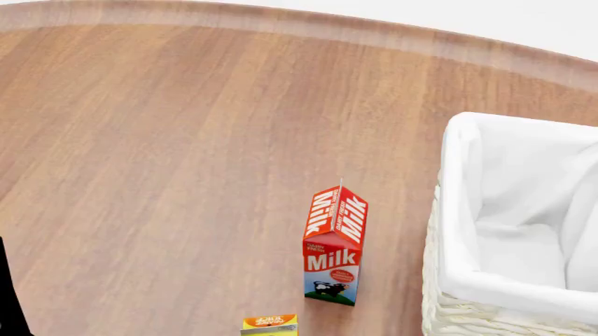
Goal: Pick up the orange juice, and put it in the basket.
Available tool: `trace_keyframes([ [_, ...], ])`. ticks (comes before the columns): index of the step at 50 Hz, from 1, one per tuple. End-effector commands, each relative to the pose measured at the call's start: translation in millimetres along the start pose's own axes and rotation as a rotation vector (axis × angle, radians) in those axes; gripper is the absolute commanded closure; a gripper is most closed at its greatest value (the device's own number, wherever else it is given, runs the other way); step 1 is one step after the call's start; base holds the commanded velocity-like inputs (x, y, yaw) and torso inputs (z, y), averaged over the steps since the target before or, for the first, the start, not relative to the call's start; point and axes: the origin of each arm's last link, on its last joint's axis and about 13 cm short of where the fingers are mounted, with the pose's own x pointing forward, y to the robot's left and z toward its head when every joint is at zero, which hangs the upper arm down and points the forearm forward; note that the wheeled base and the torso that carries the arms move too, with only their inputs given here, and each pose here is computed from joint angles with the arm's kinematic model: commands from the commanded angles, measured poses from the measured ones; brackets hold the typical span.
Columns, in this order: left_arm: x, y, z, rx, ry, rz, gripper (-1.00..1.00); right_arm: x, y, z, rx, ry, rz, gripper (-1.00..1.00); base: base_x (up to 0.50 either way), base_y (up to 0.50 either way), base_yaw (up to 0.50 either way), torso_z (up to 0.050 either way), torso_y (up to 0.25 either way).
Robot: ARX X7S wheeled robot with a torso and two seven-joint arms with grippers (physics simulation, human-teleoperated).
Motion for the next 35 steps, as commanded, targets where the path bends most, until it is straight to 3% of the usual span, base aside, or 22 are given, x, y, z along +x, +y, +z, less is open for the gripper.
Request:
trace_keyframes([
  [1, 0, 1.3, 3, -0.037, -0.026, 0.002, -1.00, 6, 1.3, 7, 0.011, -0.016, 0.009, -1.00, 0.00, 0.00, 0.00, 0.000, 0.000],
  [7, 1, 1.0, 4, -0.037, -0.025, 0.001, -1.00, 6, 0.3, 9, 0.021, -0.020, 0.004, -1.00, 0.00, 0.00, 0.00, 0.000, 0.000],
  [8, 1, 1.0, 4, -0.036, -0.025, 0.001, -1.00, 6, 0.2, 9, 0.020, -0.023, 0.001, 1.00, 0.00, 0.00, 0.00, 0.000, 0.000],
  [25, -1, 1.0, 5, -0.037, -0.027, 0.000, -1.00, 3, -0.3, 11, 0.032, -0.035, 0.009, 1.00, 0.00, 0.00, 0.00, 0.000, 0.000],
  [35, -1, 1.6, 6, -0.037, -0.027, 0.002, -1.00, -7, -5.3, 36, 0.060, -0.115, 0.028, 1.00, 0.00, 0.00, 0.00, 0.000, 0.000],
])
